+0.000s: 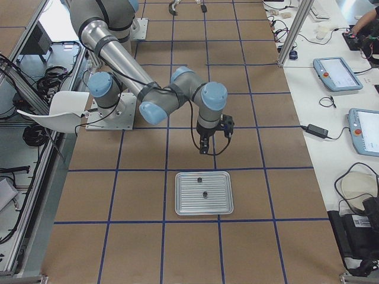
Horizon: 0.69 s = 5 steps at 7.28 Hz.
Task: Place bearing gear from tray to pile
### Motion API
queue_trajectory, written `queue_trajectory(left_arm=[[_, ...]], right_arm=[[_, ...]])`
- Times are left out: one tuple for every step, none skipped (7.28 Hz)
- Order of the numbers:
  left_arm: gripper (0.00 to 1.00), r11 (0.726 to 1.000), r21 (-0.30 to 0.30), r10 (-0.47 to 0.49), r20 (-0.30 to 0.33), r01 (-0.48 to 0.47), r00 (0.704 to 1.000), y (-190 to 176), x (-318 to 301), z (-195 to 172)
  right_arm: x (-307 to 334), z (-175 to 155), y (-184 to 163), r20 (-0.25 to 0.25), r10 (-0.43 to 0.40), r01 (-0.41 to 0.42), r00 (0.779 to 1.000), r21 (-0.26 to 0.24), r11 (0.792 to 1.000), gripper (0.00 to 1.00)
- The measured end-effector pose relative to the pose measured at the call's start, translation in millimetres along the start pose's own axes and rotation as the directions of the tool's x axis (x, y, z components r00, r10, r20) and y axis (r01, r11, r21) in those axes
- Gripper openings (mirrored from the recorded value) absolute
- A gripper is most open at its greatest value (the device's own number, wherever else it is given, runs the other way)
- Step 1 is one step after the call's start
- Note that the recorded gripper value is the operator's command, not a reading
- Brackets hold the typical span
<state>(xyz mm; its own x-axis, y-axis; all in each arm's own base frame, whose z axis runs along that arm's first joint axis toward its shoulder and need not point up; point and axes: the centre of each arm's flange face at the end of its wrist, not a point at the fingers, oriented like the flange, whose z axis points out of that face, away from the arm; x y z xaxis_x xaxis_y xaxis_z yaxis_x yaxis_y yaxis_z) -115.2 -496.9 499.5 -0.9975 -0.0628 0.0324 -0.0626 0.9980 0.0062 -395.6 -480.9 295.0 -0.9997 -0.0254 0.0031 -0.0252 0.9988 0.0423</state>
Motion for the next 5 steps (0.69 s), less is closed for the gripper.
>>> queue_trajectory(left_arm=[[1.00,1.000,0.000,-0.001,0.002,0.001,1.000,0,0,1],[1.00,1.000,0.003,-0.002,0.004,0.002,1.000,0,0,1],[1.00,1.000,0.005,-0.003,0.005,0.003,1.000,-1,0,1],[1.00,1.000,0.006,-0.004,0.005,0.004,1.000,-1,0,1],[1.00,1.000,0.007,-0.003,0.006,0.003,1.000,-1,0,1]], right_arm=[[20,25,-2,-0.009,-0.024,0.024,1.000,0.010,1.000,0.81],[34,50,-6,-0.004,-0.034,0.034,0.999,0.010,0.999,0.81],[43,72,-11,0.013,-0.035,0.035,0.999,0.003,0.999,0.81],[47,87,-15,0.028,-0.034,0.035,0.999,-0.004,0.999,0.81],[47,94,-15,0.042,-0.031,0.032,0.999,-0.013,0.999,0.80]])
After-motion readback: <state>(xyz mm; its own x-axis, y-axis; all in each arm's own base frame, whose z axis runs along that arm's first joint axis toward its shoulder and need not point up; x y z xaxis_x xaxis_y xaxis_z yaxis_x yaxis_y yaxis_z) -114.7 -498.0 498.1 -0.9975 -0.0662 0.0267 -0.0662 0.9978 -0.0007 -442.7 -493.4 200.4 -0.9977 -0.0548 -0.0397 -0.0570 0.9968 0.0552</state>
